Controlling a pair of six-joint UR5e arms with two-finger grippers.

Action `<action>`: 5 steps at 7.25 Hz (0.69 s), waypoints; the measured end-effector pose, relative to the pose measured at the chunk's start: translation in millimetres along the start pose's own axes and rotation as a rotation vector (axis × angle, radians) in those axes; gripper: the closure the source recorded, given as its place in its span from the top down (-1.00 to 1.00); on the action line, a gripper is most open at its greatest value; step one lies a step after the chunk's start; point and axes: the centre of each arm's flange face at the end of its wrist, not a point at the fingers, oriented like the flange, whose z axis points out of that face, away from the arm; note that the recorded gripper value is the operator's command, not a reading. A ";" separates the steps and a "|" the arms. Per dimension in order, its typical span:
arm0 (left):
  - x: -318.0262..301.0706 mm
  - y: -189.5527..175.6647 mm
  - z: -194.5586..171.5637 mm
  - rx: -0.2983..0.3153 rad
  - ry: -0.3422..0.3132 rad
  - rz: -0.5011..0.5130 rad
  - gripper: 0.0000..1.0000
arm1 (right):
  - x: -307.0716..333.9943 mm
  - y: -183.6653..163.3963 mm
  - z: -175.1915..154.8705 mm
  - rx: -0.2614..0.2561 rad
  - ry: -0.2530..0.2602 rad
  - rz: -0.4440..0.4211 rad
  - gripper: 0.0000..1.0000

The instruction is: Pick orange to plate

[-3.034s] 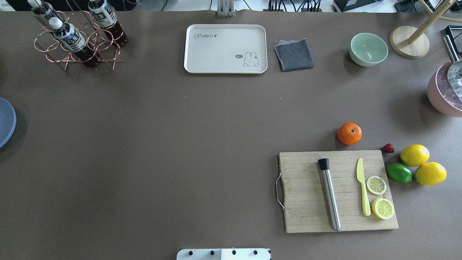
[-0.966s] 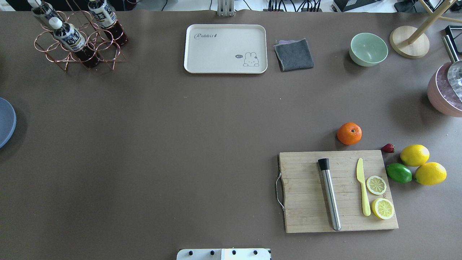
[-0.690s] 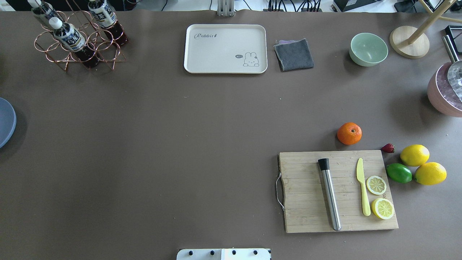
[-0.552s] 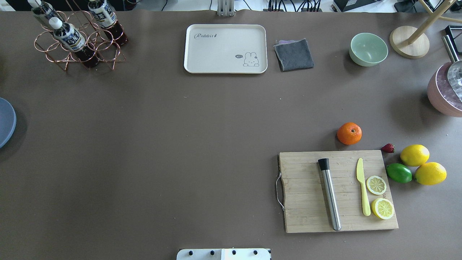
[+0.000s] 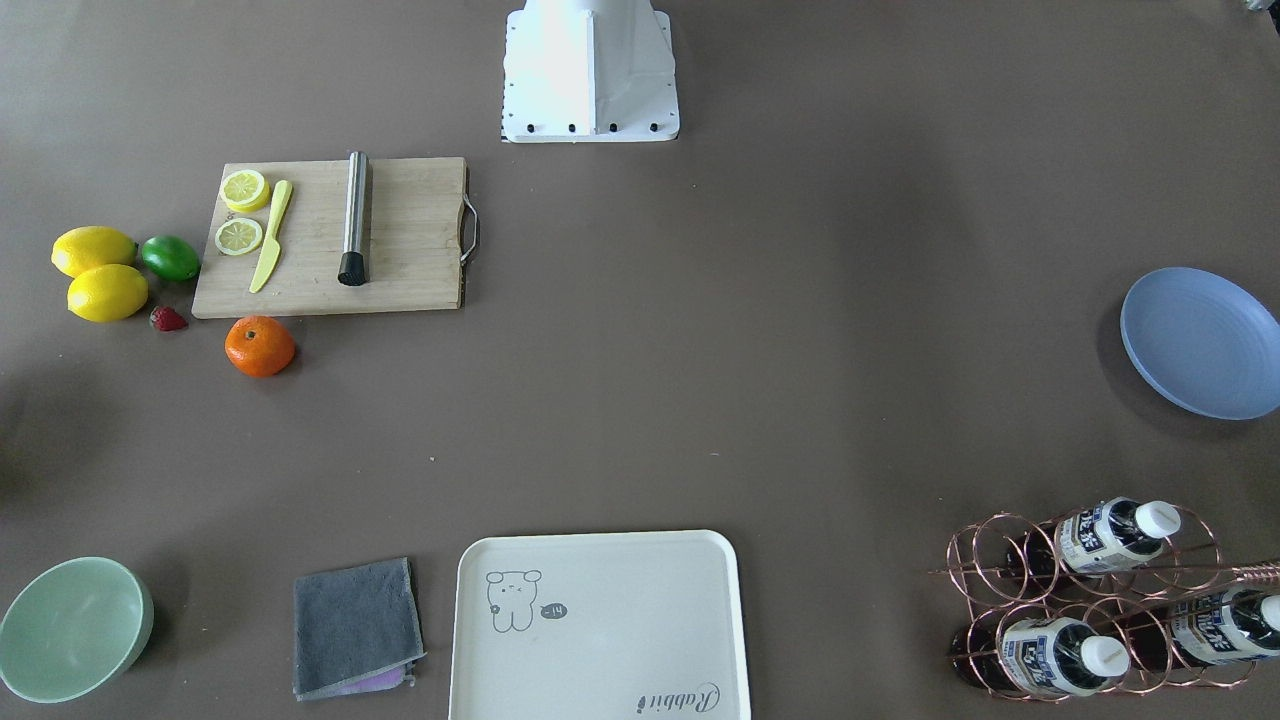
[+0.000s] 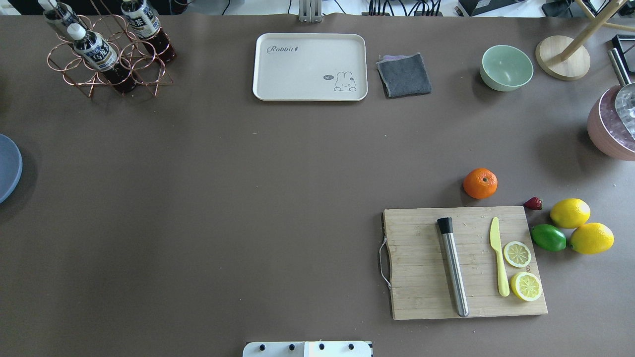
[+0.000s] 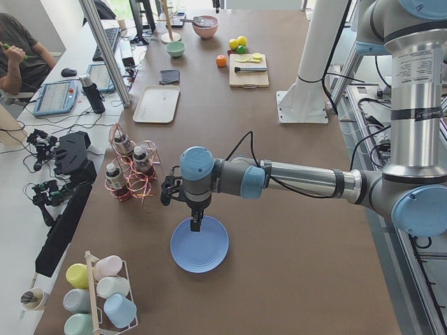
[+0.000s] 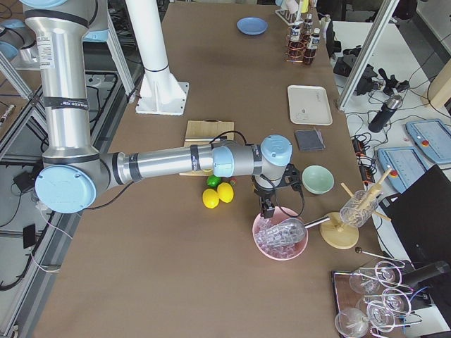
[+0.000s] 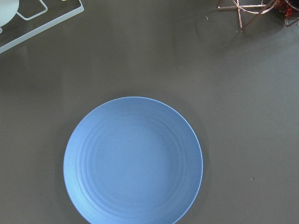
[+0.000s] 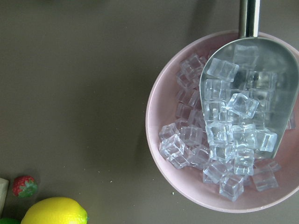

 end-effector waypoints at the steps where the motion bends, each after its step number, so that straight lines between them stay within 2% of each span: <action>1: -20.8 0.7 18.6 0.004 0.000 0.013 0.93 | -3.0 -1.0 2.7 -0.005 -0.001 0.004 1.00; 3: -76.7 1.7 77.1 0.020 0.000 0.053 0.93 | -14.4 -4.4 8.8 -0.014 -0.017 0.002 1.00; 5: -101.3 1.5 118.5 -0.007 0.000 0.067 0.92 | -25.8 -6.8 13.4 -0.020 -0.039 -0.020 1.00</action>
